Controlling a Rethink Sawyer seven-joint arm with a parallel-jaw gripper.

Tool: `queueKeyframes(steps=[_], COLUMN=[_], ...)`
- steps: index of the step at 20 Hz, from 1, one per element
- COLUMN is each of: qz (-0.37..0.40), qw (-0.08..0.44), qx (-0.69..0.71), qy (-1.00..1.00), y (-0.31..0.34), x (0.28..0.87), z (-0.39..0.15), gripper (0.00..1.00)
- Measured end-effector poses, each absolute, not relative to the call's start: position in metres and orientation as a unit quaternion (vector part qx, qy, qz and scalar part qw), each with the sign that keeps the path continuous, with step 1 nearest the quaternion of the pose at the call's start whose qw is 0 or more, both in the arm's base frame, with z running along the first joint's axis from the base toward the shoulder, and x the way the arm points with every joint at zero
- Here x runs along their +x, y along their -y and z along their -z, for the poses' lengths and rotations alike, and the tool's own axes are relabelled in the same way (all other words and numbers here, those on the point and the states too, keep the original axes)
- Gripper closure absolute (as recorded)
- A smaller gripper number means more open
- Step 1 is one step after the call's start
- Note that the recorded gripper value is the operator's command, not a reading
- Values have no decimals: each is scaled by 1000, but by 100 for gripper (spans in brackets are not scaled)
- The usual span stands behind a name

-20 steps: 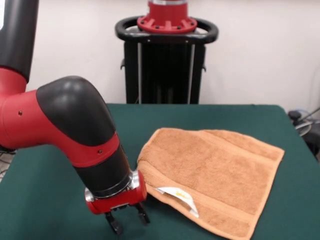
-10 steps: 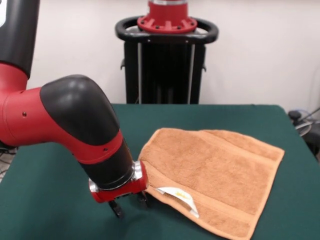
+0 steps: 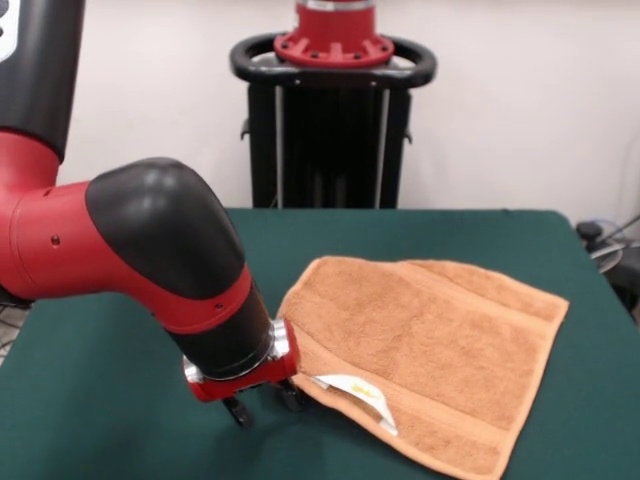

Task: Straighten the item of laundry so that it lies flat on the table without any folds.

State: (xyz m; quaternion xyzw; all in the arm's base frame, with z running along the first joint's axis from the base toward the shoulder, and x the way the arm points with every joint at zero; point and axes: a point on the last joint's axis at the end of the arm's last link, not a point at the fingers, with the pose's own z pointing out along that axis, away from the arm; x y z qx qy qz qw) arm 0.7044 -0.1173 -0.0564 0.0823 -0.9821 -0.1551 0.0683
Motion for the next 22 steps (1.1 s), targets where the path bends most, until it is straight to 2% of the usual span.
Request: queueKeyframes(steps=[22], qz=[117], qw=[138], qx=[95], qy=[979], y=[108], x=[714], z=[59], gripper=[0])
